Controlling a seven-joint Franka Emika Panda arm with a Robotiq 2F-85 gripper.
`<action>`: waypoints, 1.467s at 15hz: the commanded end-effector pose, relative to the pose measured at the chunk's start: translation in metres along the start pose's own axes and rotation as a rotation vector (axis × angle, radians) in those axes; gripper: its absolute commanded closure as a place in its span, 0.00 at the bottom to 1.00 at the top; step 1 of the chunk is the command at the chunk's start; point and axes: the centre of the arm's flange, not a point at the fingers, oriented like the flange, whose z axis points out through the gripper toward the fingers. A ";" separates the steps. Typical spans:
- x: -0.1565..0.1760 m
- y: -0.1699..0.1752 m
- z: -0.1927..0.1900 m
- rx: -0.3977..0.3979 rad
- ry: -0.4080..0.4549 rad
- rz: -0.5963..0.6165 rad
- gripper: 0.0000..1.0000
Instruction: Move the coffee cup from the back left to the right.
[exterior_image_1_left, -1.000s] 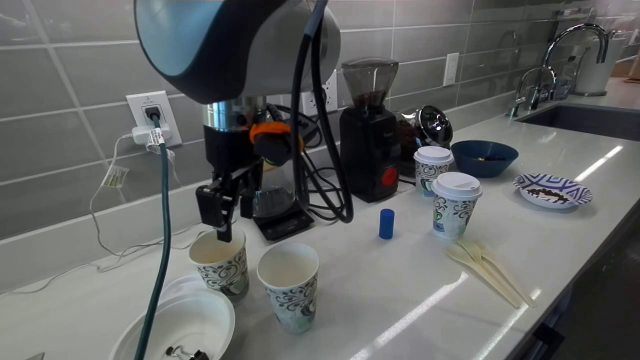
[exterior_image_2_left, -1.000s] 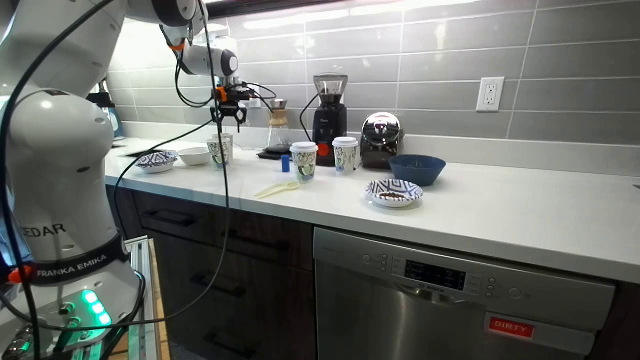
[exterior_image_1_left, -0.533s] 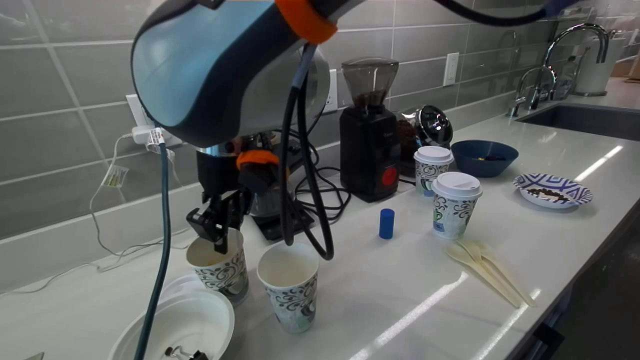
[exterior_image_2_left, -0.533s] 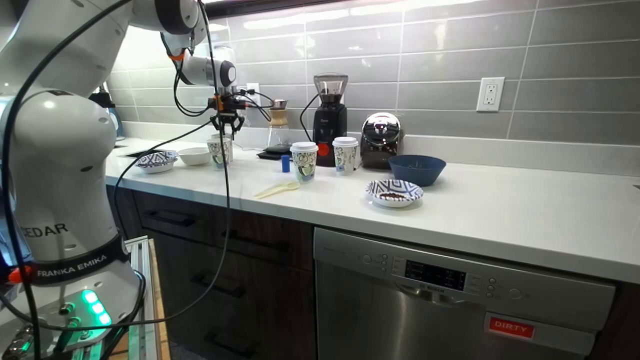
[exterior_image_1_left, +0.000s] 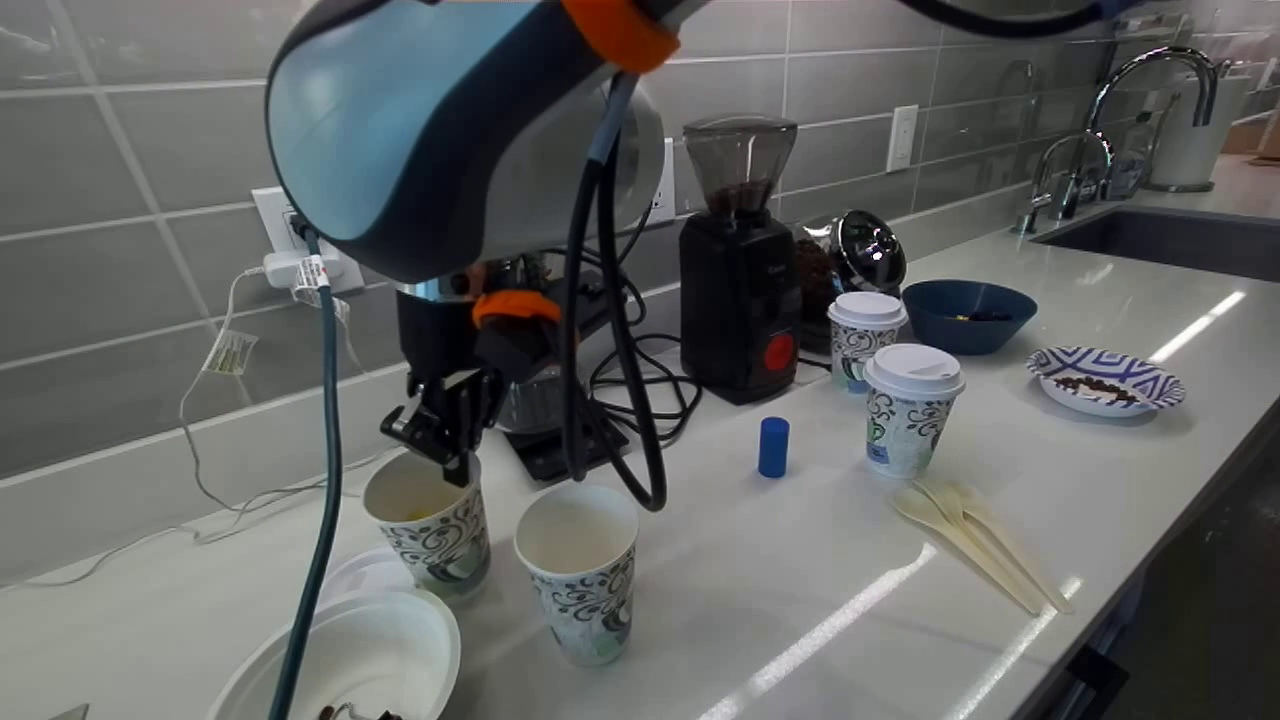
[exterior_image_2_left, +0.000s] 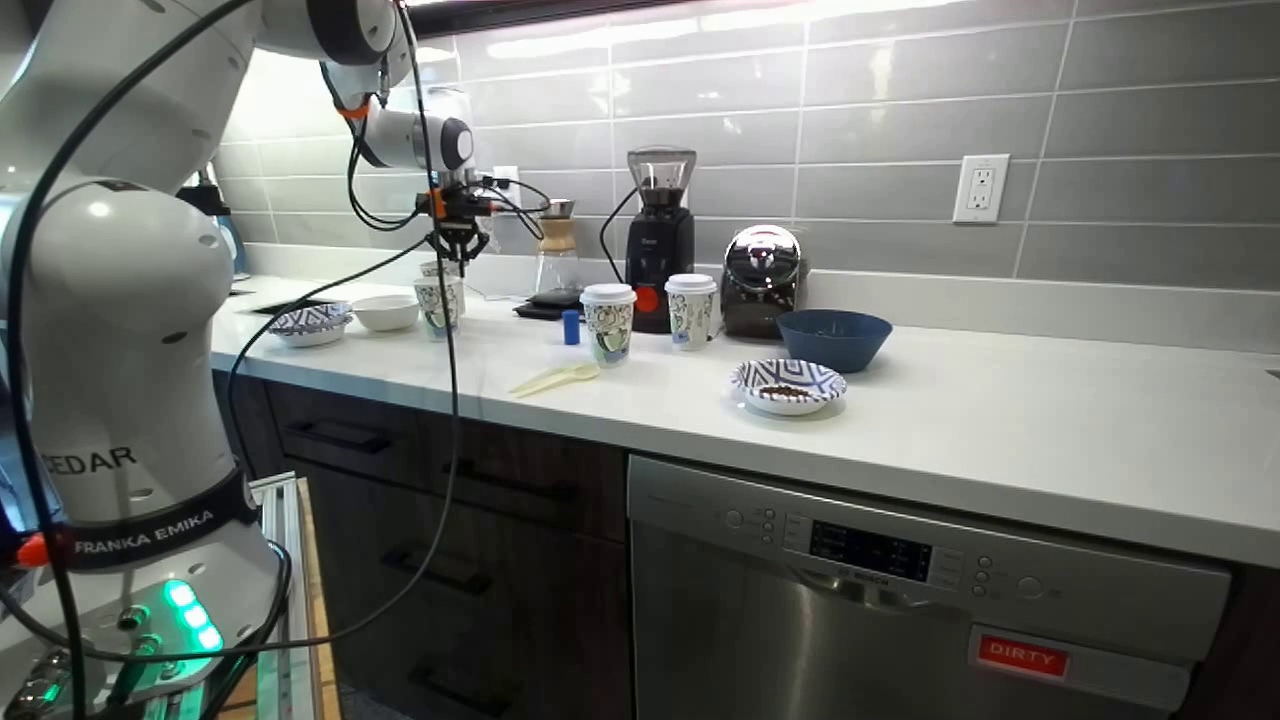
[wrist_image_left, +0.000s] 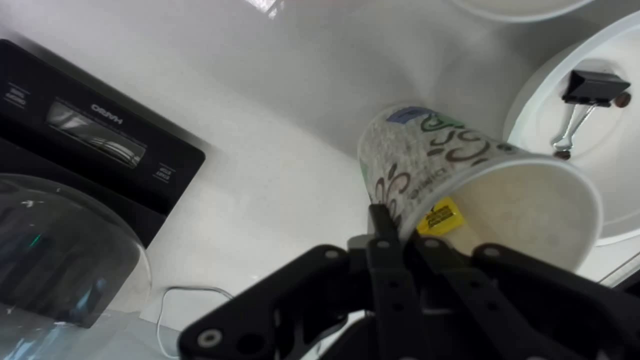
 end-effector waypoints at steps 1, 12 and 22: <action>-0.024 0.010 -0.045 -0.030 -0.007 0.060 0.99; -0.136 0.092 -0.134 -0.193 0.023 0.617 0.99; -0.133 0.112 -0.133 -0.200 0.018 0.686 0.99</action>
